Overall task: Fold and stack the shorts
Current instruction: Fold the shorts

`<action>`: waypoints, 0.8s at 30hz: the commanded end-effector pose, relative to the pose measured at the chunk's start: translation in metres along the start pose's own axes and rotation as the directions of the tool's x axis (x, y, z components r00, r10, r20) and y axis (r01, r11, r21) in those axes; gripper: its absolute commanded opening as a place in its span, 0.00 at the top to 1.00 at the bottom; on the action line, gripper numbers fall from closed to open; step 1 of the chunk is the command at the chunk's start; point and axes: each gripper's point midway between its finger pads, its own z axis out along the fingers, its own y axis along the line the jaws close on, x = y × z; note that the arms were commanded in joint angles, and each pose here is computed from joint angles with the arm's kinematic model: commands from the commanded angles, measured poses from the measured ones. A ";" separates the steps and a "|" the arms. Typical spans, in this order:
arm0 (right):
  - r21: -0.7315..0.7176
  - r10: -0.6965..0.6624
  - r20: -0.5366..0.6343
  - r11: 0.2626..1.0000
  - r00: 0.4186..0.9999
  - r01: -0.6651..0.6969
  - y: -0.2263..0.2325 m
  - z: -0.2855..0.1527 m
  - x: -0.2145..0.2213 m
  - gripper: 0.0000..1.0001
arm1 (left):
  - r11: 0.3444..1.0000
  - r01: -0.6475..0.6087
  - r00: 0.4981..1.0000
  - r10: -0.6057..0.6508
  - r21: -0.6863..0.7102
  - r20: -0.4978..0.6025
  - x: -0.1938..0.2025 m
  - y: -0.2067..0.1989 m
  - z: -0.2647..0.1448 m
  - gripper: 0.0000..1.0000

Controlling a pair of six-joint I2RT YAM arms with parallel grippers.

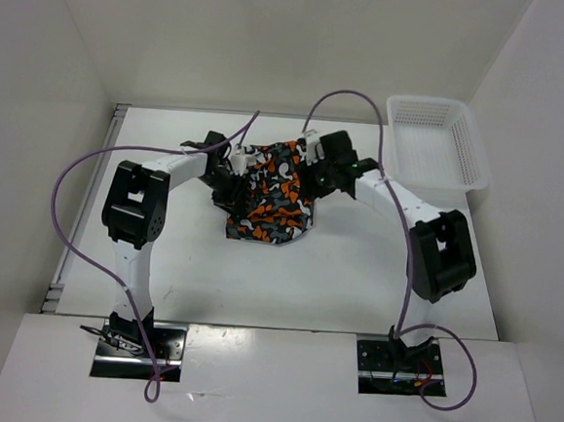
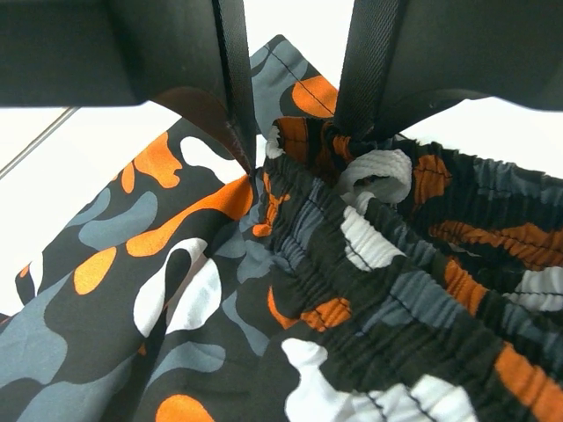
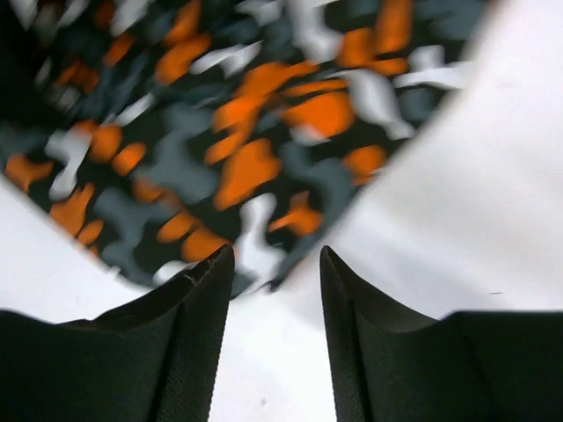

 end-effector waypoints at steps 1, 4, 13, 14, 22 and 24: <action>0.014 -0.246 -0.031 0.969 0.969 0.247 0.034 -0.002 0.021 0.49 | 1.000 -0.021 1.000 0.021 0.009 0.012 -0.002 -0.006 -0.004 0.53; 0.075 -0.303 -0.032 0.950 0.952 0.305 0.033 0.008 0.025 0.46 | 1.000 -0.021 1.000 0.021 0.009 0.012 -0.002 -0.006 -0.004 0.53; 0.157 -0.443 -0.071 0.880 0.894 0.449 0.033 0.030 0.037 0.41 | 1.000 -0.026 0.999 0.026 -0.001 0.020 -0.002 -0.007 -0.008 0.52; 0.178 -0.442 -0.078 0.876 0.894 0.448 0.029 0.033 0.037 0.41 | 1.000 -0.026 0.999 0.026 -0.001 0.020 -0.002 -0.007 -0.008 0.52; 0.174 -0.455 -0.128 0.864 0.881 0.472 0.022 0.055 0.055 0.47 | 1.000 -0.019 1.000 0.019 -0.004 0.025 -0.003 -0.004 -0.010 0.52; 0.169 -0.462 -0.141 0.860 0.875 0.481 0.021 0.058 0.059 0.57 | 1.000 -0.011 1.000 0.011 -0.006 0.029 -0.003 -0.001 -0.012 0.52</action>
